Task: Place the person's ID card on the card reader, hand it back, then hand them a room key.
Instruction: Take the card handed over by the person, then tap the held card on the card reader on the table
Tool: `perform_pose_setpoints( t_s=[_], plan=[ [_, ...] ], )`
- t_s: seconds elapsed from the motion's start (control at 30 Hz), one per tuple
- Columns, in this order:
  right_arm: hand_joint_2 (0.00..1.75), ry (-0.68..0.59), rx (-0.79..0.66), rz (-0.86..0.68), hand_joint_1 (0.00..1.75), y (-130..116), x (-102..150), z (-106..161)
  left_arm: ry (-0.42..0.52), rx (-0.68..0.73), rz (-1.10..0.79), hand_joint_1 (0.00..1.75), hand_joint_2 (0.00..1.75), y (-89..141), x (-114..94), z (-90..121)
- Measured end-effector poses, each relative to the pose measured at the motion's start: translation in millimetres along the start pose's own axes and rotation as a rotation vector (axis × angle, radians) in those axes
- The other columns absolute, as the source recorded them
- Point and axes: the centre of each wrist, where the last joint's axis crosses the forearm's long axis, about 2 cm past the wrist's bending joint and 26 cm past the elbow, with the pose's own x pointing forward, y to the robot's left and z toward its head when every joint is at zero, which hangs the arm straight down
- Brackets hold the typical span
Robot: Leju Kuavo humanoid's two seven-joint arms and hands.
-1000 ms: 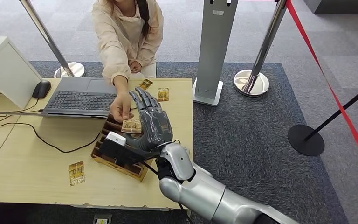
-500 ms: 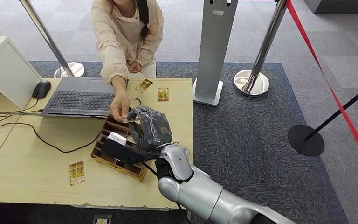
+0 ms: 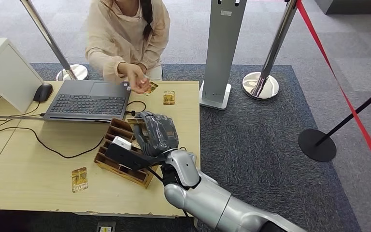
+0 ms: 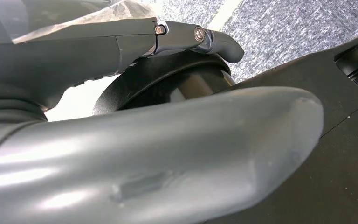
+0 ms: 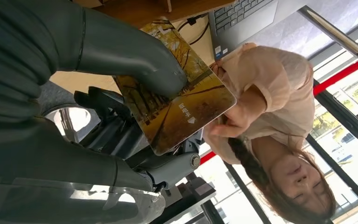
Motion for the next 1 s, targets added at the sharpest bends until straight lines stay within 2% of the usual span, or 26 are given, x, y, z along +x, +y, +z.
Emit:
perform_pose_setpoints(
  t_s=[0.47,1.0],
  plan=[
    [1.75,-0.025,-0.086,0.063,1.71,-18.5,-0.5,12.9,-0.031,-0.025,0.014,0.0,0.0,6.0,-6.5,-3.0],
    [1.75,0.083,-0.169,0.082,1.75,-53.2,-47.7,66.6,-0.024,-0.027,0.032,0.0,0.0,7.0,-6.6,-3.2]
  ],
)
